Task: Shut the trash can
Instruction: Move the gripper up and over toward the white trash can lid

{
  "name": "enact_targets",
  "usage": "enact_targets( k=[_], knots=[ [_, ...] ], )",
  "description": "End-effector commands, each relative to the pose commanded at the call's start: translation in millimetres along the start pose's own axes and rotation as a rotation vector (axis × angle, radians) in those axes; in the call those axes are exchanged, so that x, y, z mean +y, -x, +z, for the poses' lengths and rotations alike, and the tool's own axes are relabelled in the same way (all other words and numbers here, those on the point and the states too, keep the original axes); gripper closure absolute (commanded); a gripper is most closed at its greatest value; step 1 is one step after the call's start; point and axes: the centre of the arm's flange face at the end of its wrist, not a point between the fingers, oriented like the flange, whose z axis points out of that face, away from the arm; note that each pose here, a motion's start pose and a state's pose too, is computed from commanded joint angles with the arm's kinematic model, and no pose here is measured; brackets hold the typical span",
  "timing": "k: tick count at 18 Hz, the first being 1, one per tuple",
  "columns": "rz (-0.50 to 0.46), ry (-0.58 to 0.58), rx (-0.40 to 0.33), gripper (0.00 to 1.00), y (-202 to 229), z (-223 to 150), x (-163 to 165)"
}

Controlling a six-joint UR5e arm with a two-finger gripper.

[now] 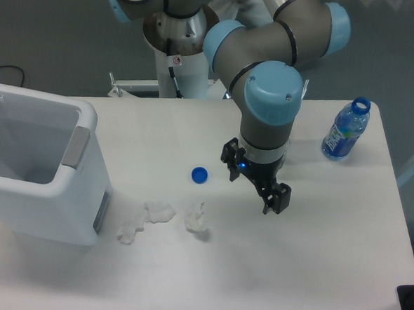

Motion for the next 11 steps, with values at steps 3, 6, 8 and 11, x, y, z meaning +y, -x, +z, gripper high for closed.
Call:
enact_targets(
  k=[3,6,8,11],
  knots=[
    [-0.006,-0.001,0.0,0.0,-0.4,-0.9,-0.1],
    [-0.008,0.0,0.005,0.0,-3.0,0.7,-0.3],
    [-0.002,0.005,0.019,0.0,-16.5,6.1,1.8],
    [-0.028,-0.007,0.004,0.0,-29.9,-6.7,7.3]
  ],
)
